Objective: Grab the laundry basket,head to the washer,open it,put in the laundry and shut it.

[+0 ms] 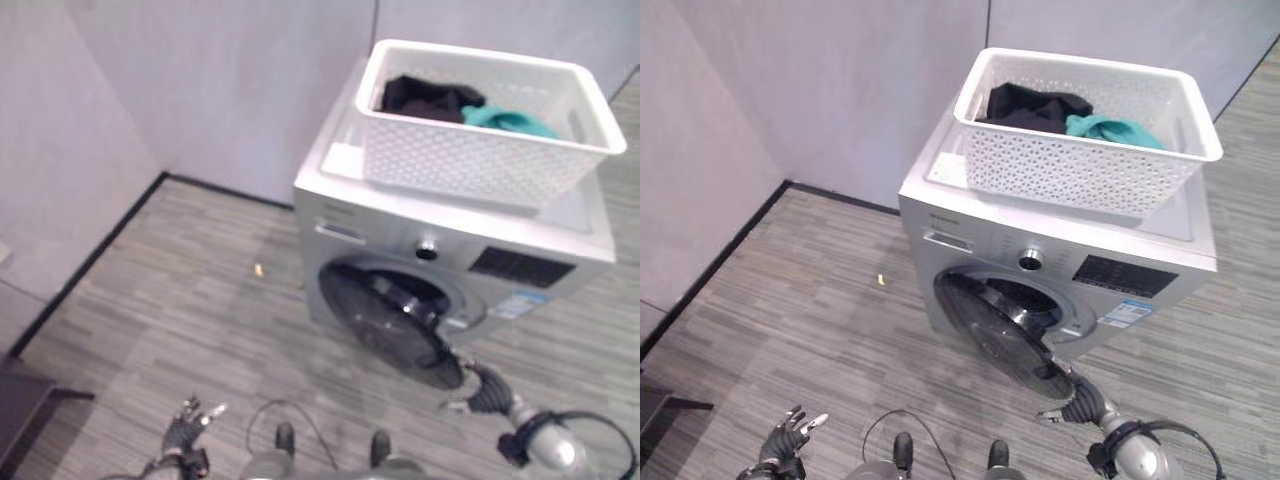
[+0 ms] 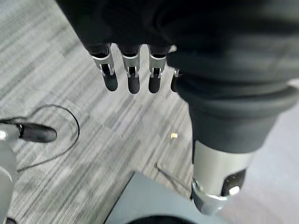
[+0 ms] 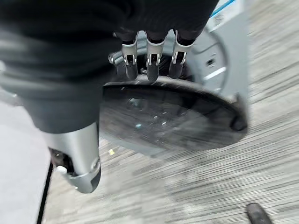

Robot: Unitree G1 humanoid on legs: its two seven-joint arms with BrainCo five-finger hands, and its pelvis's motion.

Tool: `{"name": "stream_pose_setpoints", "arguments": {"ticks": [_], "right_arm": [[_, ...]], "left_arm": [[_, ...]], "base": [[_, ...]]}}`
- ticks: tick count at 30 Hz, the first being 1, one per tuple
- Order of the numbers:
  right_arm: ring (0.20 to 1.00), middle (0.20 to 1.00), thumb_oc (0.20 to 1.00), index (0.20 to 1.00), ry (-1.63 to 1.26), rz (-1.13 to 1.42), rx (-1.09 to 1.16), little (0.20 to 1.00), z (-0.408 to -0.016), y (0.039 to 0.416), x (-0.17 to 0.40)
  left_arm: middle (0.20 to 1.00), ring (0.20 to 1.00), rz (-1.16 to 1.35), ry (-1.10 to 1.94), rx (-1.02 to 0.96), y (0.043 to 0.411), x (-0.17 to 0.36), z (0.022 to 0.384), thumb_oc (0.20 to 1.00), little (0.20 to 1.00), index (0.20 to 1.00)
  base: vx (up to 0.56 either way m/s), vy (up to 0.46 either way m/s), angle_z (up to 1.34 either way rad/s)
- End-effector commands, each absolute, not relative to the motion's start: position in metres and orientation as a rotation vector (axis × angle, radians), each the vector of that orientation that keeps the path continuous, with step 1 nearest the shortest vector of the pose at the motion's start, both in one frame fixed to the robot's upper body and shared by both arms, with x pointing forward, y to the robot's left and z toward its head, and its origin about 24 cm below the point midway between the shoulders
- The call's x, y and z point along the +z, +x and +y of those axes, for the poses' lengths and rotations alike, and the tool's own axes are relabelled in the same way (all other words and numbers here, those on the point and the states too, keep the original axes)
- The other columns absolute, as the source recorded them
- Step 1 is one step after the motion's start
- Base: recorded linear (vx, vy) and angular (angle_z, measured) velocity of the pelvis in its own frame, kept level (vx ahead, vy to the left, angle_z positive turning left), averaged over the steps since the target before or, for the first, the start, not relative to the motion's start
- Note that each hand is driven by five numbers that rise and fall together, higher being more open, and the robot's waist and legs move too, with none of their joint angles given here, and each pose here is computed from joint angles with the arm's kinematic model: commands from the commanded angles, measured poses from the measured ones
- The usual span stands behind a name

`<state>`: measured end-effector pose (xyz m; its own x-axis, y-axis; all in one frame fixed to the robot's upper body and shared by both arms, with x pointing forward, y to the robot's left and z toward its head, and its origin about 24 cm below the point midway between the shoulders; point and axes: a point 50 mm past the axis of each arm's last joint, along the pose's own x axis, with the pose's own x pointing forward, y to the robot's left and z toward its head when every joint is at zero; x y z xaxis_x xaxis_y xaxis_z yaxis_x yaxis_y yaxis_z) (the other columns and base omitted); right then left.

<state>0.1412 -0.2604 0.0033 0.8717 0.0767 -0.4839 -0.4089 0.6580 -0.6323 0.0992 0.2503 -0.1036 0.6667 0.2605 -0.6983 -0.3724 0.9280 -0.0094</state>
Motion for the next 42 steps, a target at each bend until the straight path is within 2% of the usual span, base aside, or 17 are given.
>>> {"name": "stream_pose_setpoints", "arguments": {"ticks": [1, 10, 16, 28, 34, 36, 37, 38, 39, 42], "right_arm": [[1.000, 1.000, 1.000, 1.000, -0.880, 0.376, 0.236, 1.000, -0.277, 0.153, 0.022], [1.000, 1.000, 1.000, 1.000, -0.993, 0.422, 0.099, 1.000, -0.310, 0.162, 0.023], [1.000, 1.000, 1.000, 1.000, -1.016, 0.421, 0.049, 1.000, -0.316, 0.172, 0.021], [1.000, 1.000, 1.000, 1.000, -1.118, 0.333, 0.027, 1.000, -0.306, 0.231, 0.024], [1.000, 1.000, 1.000, 1.000, -1.087, 0.315, 0.135, 1.000, -0.263, 0.264, 0.003], [1.000, 1.000, 1.000, 1.000, -1.032, 0.297, 0.188, 1.000, -0.240, 0.267, -0.005], [1.000, 1.000, 1.000, 1.000, -0.951, 0.287, 0.250, 1.000, -0.213, 0.267, -0.015], [1.000, 1.000, 1.000, 1.000, -0.949, 0.286, 0.251, 1.000, -0.212, 0.267, -0.016], [1.000, 1.000, 1.000, 1.000, -0.839, 0.274, 0.362, 1.000, -0.173, 0.262, -0.027], [1.000, 1.000, 1.000, 1.000, -0.762, 0.273, 0.409, 1.000, -0.150, 0.261, -0.032]], "left_arm": [[1.000, 1.000, 0.763, -0.122, 0.360, 0.094, -0.104, 0.262, 1.000, 1.000, 1.000], [1.000, 1.000, 0.783, -0.124, 0.395, 0.083, -0.105, 0.267, 1.000, 1.000, 1.000], [1.000, 1.000, 0.788, -0.130, 0.425, 0.082, -0.107, 0.270, 1.000, 1.000, 1.000], [1.000, 1.000, 0.679, -0.136, 0.388, 0.122, -0.098, 0.258, 1.000, 1.000, 1.000], [1.000, 1.000, 0.594, -0.113, 0.341, 0.146, -0.086, 0.250, 1.000, 1.000, 1.000], [1.000, 1.000, 0.559, -0.088, 0.312, 0.155, -0.079, 0.247, 1.000, 1.000, 1.000], [1.000, 1.000, 0.502, -0.057, 0.265, 0.165, -0.068, 0.244, 1.000, 1.000, 1.000], [1.000, 1.000, 0.502, -0.056, 0.267, 0.165, -0.068, 0.245, 1.000, 1.000, 1.000], [1.000, 1.000, 0.406, -0.076, 0.201, 0.179, -0.049, 0.236, 1.000, 1.000, 1.000], [1.000, 1.000, 0.323, -0.113, 0.147, 0.187, -0.032, 0.226, 1.000, 1.000, 1.000]], "base": [[0.03, -0.019, -0.10], [0.00, -0.015, -0.01], [-0.04, -0.012, 0.14], [-0.06, 0.010, 0.15], [-0.06, -0.035, 0.05], [-0.07, -0.112, 0.03], [-0.07, -0.122, -0.01], [-0.16, -0.235, 0.07], [-0.11, -0.151, 0.09], [-0.13, -0.124, 0.04]]}}
